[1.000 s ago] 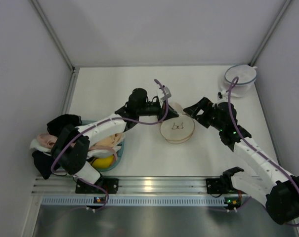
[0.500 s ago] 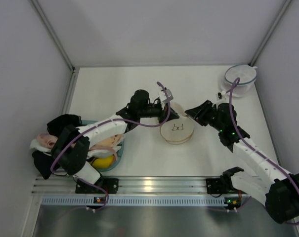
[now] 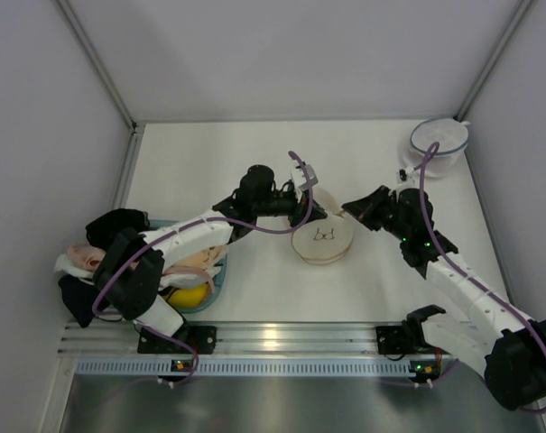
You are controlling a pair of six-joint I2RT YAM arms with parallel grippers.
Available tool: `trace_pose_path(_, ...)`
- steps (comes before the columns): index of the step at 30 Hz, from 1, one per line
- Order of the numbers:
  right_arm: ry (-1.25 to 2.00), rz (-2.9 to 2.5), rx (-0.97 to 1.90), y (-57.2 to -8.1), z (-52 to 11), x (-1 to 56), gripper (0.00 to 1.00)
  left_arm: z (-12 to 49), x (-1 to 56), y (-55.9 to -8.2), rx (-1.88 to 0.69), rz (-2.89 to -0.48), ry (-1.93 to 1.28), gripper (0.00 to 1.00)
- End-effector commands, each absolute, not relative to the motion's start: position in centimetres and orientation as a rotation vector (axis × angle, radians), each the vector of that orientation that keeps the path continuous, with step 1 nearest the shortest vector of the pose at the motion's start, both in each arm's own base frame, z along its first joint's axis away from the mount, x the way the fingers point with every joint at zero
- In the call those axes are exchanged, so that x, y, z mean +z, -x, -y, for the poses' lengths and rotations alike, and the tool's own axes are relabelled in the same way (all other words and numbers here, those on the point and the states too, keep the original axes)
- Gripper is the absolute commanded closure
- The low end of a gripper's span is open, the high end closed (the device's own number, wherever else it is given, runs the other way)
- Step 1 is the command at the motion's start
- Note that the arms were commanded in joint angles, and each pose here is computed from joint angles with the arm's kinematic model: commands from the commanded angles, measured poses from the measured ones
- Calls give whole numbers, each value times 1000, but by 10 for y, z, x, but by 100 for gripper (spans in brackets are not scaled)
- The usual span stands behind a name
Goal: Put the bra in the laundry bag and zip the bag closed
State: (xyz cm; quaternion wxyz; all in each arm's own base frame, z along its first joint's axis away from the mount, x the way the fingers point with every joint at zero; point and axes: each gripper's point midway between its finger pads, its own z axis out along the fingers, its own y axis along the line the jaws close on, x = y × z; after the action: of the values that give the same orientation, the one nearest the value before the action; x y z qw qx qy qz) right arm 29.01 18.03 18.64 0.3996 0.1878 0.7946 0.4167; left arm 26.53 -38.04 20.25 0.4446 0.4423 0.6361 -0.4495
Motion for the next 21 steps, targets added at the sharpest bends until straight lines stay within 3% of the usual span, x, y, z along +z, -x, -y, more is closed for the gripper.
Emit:
trace_pose_path(1, -415, -1925, 1054, -294, -178, 222, 100, 383, 217, -270, -1066, -1502, -1111, 100)
trace_pose_path(5, -416, -1935, 1067, -291, -180, 221, 100, 382, 216, -271, -1053, -1505, -1111, 100)
trace_pose_path(8, -436, -1959, 1092, -288, -182, 213, 79, 383, 217, -271, -1049, -1502, -1109, 100)
trace_pose_path(9, -444, -1969, 1095, -287, -183, 210, 66, 383, 217, -271, -1046, -1502, -1109, 100)
trace_pose_path(12, -467, -1990, 1098, -284, -183, 200, 54, 385, 216, -270, -1046, -1502, -1115, 100)
trace_pose_path(18, -471, -2009, 1107, -284, -185, 195, 41, 385, 217, -270, -1044, -1497, -1116, 100)
trace_pose_path(21, -477, -2007, 1116, -285, -185, 195, 41, 385, 218, -269, -1046, -1495, -1118, 100)
